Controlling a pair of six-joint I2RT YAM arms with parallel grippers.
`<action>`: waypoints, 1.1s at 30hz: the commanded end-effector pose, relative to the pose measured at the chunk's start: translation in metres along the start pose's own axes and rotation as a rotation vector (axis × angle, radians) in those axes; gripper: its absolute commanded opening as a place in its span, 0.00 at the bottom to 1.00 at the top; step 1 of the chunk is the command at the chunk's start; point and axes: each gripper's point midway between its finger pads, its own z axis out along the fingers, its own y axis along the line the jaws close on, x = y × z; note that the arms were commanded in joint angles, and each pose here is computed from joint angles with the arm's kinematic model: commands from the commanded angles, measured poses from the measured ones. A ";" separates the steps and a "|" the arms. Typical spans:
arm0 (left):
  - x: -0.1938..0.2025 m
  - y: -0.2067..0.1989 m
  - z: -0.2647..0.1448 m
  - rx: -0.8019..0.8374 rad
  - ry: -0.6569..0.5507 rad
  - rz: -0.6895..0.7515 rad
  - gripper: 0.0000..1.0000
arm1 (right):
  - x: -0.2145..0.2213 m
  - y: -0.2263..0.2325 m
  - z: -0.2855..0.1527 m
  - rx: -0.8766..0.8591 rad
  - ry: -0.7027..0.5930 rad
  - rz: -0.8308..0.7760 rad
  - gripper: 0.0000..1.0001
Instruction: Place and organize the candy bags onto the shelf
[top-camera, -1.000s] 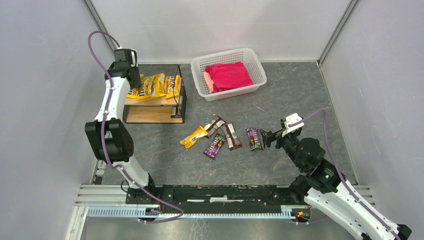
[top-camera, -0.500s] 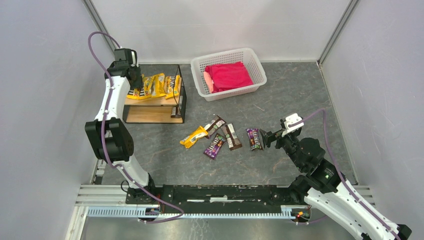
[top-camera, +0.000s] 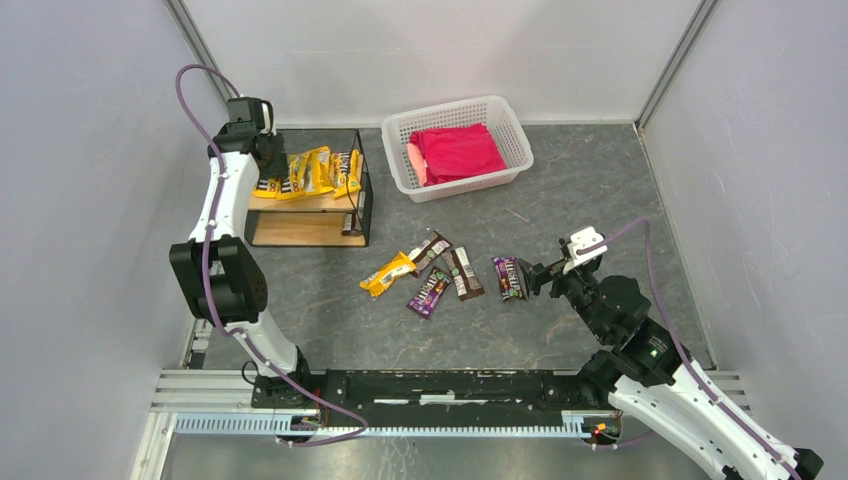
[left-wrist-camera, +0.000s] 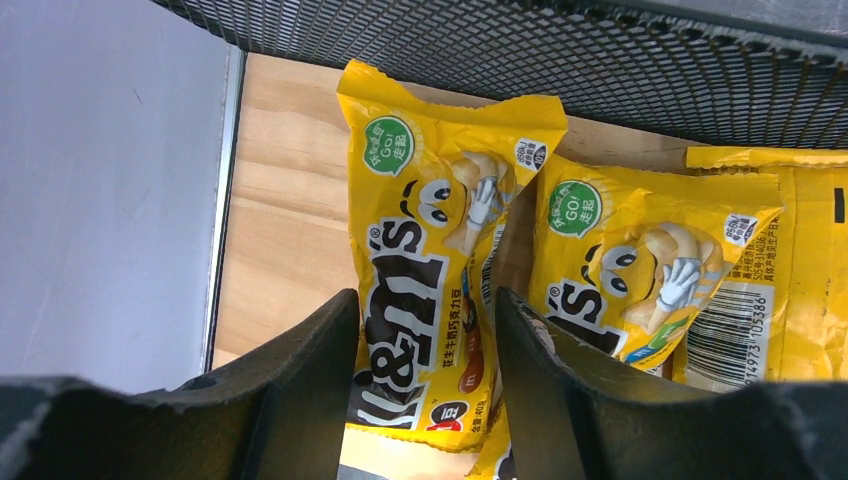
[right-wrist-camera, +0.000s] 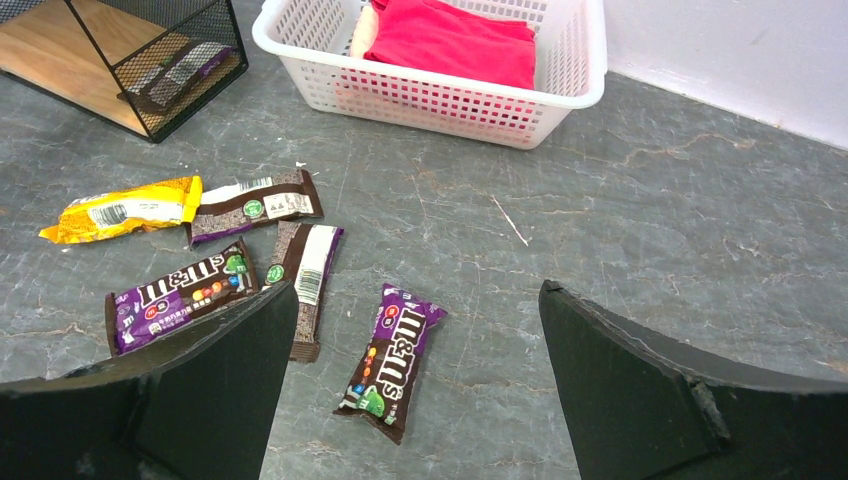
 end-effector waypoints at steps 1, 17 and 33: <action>-0.019 -0.003 -0.016 0.033 -0.059 -0.049 0.59 | -0.009 0.002 0.001 -0.009 -0.039 0.009 0.98; -0.023 -0.005 -0.024 0.056 -0.077 -0.045 0.59 | -0.008 0.003 0.002 -0.013 -0.040 0.011 0.98; -0.053 0.011 -0.091 0.024 -0.203 -0.098 0.76 | -0.008 0.006 0.005 -0.025 -0.036 0.013 0.98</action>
